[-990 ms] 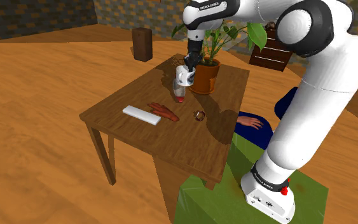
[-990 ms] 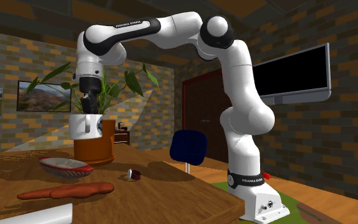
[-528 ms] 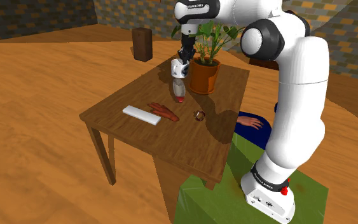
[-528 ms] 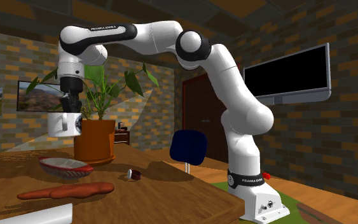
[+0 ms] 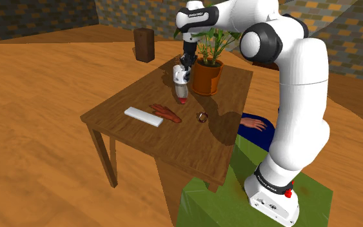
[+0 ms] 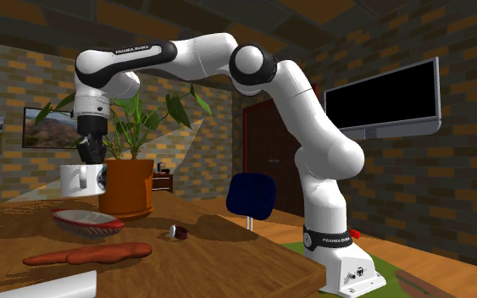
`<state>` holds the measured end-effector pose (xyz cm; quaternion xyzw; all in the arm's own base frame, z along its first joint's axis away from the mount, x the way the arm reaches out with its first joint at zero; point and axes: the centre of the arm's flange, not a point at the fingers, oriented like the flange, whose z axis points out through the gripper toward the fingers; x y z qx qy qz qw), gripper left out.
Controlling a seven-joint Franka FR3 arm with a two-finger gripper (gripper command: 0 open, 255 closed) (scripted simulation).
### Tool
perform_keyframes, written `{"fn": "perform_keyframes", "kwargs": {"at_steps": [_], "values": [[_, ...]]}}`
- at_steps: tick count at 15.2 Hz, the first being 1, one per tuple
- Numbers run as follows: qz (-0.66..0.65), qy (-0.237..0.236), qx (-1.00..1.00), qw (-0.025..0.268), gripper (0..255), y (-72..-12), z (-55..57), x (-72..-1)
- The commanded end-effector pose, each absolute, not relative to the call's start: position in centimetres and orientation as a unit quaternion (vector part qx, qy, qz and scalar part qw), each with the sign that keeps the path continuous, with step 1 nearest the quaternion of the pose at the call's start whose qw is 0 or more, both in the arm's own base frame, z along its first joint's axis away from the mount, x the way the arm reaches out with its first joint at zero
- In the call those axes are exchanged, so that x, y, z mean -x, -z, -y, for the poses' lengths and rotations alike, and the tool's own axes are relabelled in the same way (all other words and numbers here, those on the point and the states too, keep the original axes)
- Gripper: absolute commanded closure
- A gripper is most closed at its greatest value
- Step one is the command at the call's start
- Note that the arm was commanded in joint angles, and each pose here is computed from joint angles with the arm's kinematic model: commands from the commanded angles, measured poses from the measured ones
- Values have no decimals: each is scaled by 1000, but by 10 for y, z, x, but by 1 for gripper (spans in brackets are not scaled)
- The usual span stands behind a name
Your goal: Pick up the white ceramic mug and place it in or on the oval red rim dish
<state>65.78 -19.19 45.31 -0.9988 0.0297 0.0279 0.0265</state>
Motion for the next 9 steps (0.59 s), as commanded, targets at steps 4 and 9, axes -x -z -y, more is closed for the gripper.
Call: {"fn": "perform_keyframes", "kwargs": {"at_steps": [4,9], "values": [[-30,-28,999,26,255,-427,193,-658],[-30,-28,999,26,255,-400,193,-658]]}}
